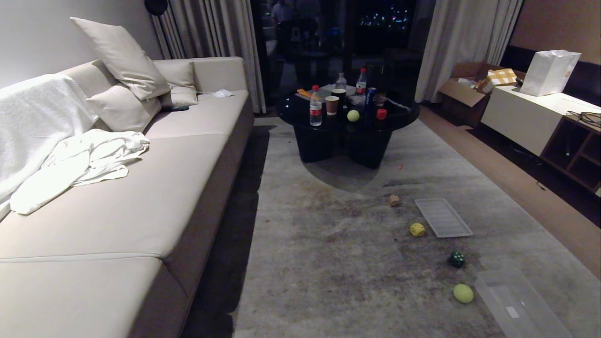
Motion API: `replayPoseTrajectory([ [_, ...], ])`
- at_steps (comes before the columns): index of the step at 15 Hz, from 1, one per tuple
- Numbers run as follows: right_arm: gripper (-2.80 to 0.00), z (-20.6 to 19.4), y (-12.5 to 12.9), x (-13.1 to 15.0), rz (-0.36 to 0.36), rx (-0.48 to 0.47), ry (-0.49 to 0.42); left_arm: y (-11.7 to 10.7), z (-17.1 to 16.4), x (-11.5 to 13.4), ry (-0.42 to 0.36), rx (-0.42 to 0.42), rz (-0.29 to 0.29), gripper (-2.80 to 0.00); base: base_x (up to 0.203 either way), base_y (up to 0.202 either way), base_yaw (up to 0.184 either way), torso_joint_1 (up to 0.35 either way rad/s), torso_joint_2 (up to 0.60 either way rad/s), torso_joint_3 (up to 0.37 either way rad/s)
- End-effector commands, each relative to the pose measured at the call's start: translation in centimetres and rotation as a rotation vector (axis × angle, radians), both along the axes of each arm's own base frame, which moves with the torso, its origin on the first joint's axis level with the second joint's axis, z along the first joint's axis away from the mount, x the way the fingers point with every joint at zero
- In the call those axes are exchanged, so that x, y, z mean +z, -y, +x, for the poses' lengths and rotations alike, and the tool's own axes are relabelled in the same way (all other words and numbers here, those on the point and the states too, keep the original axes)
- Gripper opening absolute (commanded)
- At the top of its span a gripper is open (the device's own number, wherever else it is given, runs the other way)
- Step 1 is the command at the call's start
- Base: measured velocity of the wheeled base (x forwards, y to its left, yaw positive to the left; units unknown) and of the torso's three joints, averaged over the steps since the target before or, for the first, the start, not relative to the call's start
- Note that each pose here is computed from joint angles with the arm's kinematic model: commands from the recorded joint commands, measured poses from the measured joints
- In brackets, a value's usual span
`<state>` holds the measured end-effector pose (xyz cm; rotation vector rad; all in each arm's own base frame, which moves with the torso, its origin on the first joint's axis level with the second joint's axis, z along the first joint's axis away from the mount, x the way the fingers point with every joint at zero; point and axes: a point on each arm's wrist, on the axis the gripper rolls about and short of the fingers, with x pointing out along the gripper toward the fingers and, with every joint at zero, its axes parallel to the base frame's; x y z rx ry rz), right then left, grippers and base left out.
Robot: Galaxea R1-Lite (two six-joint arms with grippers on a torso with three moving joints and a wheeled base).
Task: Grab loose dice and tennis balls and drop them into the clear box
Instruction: Find toys out of the box
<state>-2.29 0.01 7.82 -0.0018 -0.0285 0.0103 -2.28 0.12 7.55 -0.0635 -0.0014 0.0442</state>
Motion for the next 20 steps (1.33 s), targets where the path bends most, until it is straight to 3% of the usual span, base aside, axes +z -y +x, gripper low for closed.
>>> replayPoseTrajectory([
  [1, -2.80, 0.09, 0.00, -0.29, 0.000, 0.000, -0.012, -0.01, 0.02, -0.04, -0.003, 0.003, -0.007, -2.80, 0.000, 0.000, 0.000, 0.000, 0.00, 0.000],
  [20, -2.80, 0.09, 0.00, -0.29, -0.001, 0.000, -0.011, 0.00, 0.02, -0.02, -0.001, 0.002, -0.002, -2.80, 0.000, 0.000, 0.000, 0.000, 0.00, 0.000],
])
